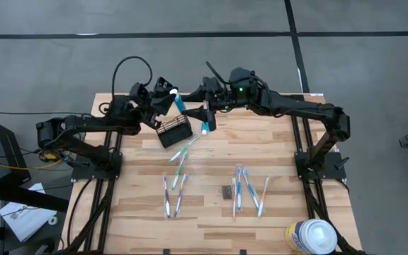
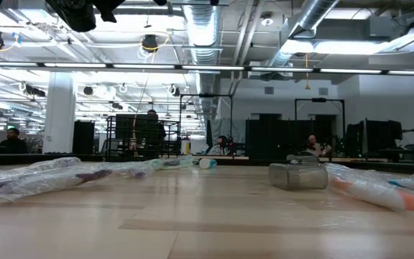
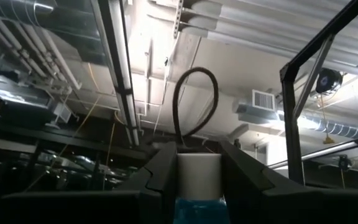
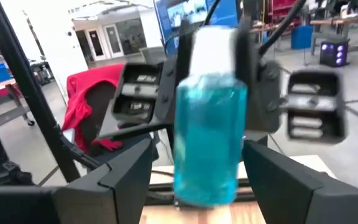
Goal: Pick & Place toothbrushing station
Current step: Put the blue mouthwash into the black organizer
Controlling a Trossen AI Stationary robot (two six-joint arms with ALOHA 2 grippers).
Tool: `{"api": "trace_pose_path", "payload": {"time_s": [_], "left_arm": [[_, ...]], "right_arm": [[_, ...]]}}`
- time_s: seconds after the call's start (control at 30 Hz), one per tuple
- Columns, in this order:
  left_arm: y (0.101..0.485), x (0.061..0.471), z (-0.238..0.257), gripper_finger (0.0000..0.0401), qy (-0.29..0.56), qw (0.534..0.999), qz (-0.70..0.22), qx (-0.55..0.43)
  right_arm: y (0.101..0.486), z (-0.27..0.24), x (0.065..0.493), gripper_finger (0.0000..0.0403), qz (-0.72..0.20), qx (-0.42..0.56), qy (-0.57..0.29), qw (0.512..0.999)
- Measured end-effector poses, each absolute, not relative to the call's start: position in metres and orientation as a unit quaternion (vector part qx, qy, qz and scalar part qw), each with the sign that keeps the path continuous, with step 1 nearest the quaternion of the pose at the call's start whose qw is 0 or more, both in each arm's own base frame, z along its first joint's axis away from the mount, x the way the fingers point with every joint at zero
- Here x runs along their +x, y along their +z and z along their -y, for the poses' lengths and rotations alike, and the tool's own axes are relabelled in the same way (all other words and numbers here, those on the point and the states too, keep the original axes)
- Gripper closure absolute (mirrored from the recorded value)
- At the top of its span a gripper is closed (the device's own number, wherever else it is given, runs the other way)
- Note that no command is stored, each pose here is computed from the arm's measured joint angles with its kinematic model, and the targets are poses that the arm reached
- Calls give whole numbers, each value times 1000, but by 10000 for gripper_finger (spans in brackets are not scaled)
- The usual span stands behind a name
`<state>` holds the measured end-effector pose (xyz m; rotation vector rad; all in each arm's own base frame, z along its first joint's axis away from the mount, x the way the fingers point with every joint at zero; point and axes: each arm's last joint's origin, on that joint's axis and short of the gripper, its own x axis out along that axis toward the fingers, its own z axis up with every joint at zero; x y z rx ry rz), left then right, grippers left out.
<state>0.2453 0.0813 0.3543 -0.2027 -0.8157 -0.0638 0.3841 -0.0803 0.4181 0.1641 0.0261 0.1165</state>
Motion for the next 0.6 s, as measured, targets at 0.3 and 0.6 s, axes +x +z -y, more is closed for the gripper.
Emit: {"api": "trace_pose_path", "payload": {"time_s": [0.3,0.6], "left_arm": [[351,249,-82,317,-32,919,375,-114],[345,252,-89,317,-19,923,366,-115]], "right_arm": [[424,92,380,163,12,95,67,993],[424,88,381,163,9,109,82,991]]}}
